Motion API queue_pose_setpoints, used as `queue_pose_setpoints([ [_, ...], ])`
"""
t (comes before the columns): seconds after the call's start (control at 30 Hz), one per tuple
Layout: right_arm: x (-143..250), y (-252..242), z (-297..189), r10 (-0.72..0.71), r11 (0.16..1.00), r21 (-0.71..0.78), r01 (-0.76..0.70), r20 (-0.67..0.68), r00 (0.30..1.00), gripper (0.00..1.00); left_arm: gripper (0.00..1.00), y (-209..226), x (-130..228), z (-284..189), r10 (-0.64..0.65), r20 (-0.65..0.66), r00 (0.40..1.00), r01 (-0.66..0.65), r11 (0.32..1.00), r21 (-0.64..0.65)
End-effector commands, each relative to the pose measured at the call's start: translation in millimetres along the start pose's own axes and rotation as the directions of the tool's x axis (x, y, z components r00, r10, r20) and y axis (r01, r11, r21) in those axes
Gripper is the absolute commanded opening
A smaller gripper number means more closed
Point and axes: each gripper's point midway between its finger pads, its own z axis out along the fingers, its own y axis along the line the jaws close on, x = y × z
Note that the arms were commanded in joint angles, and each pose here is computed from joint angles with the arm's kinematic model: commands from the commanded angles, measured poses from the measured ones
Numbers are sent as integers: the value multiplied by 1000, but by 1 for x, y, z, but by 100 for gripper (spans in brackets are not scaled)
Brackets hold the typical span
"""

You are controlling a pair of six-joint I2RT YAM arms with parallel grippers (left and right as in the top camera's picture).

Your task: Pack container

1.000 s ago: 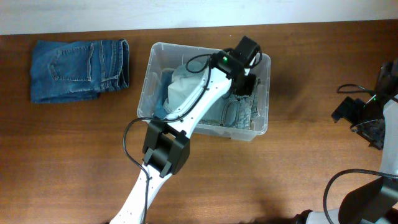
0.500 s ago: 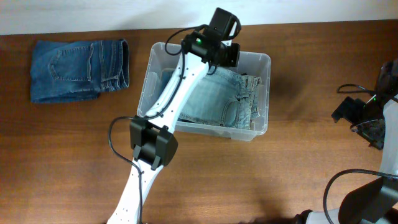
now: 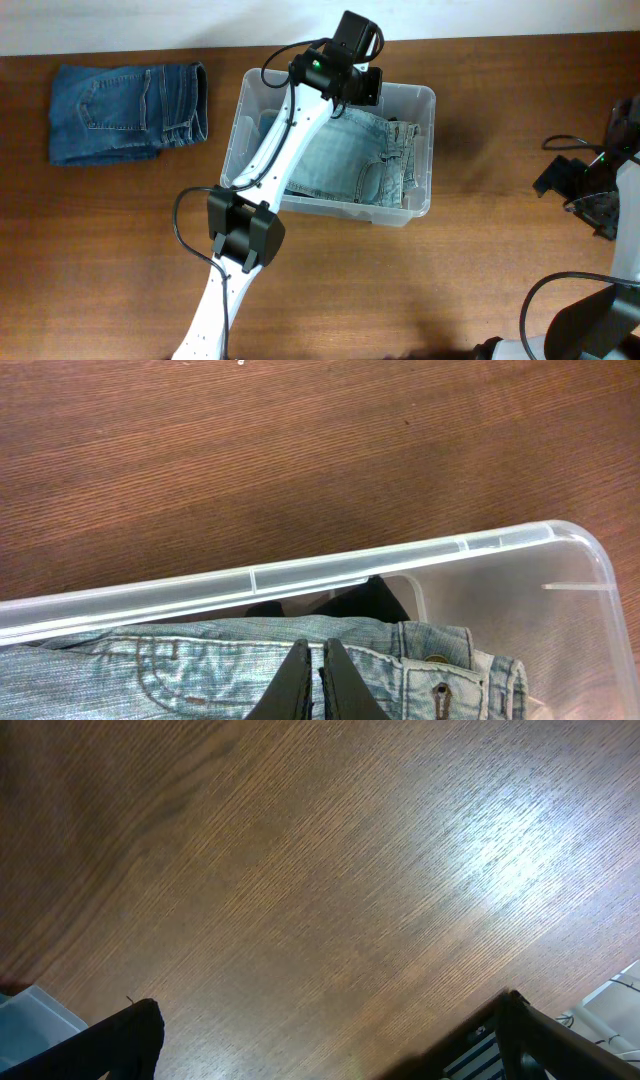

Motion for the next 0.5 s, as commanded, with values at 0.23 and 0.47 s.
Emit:
queue_pose_setpoints([
  [0.23, 0, 0, 0, 9, 1000, 1, -9, 1, 1000, 98, 7, 7, 14, 28, -7, -36, 999, 6, 1000, -23],
  [0.47, 0, 0, 0, 9, 1000, 1, -9, 1, 1000, 98, 7, 7, 10, 37, -4, -12, 1000, 4, 1000, -16],
])
